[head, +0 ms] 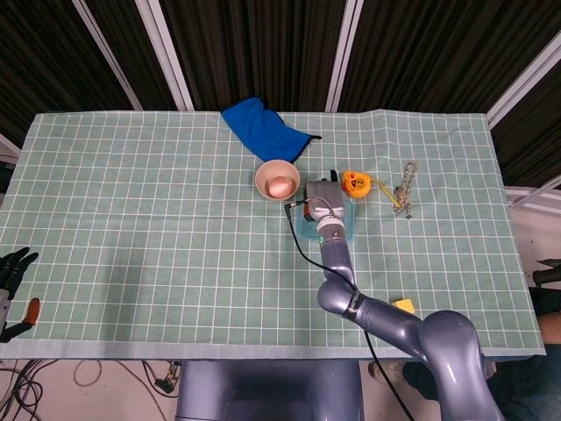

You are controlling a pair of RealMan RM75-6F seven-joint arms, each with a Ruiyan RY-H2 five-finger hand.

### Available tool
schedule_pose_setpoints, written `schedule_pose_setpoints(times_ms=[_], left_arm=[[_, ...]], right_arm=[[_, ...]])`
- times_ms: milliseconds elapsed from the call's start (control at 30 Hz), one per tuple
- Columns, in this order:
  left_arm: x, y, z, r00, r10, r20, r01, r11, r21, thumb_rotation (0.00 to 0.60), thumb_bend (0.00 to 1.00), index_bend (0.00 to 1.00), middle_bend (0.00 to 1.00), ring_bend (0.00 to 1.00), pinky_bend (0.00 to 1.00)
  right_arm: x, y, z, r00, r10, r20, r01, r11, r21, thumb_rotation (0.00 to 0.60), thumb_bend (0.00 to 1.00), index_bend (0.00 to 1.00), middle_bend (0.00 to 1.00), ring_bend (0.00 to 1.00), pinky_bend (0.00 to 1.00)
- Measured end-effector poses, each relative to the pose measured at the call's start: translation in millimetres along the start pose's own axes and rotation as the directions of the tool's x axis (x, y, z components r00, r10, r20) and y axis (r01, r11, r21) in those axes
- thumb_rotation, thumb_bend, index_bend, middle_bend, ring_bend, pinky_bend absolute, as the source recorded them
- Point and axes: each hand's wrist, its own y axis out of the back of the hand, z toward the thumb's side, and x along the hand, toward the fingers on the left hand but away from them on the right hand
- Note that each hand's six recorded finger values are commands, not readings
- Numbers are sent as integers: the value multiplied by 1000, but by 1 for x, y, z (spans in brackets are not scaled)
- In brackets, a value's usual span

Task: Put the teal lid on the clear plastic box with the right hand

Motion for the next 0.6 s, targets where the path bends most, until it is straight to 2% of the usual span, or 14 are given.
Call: schedule_pose_setpoints(times_ms=[367, 600], left_arm=[[0, 0, 0, 1000, 0, 1, 0, 1000, -1, 600, 525, 82, 0, 0, 0], [0, 0, 0, 1000, 2, 3, -2, 1000, 1, 600, 526, 82, 0, 0, 0]], right_arm=[[-1, -6, -5, 1000, 8, 6, -8, 1000, 9, 600, 516, 761, 604, 303, 0], [1, 13, -4, 999, -34, 1, 34, 999, -15, 600, 516, 760, 607, 303, 0]])
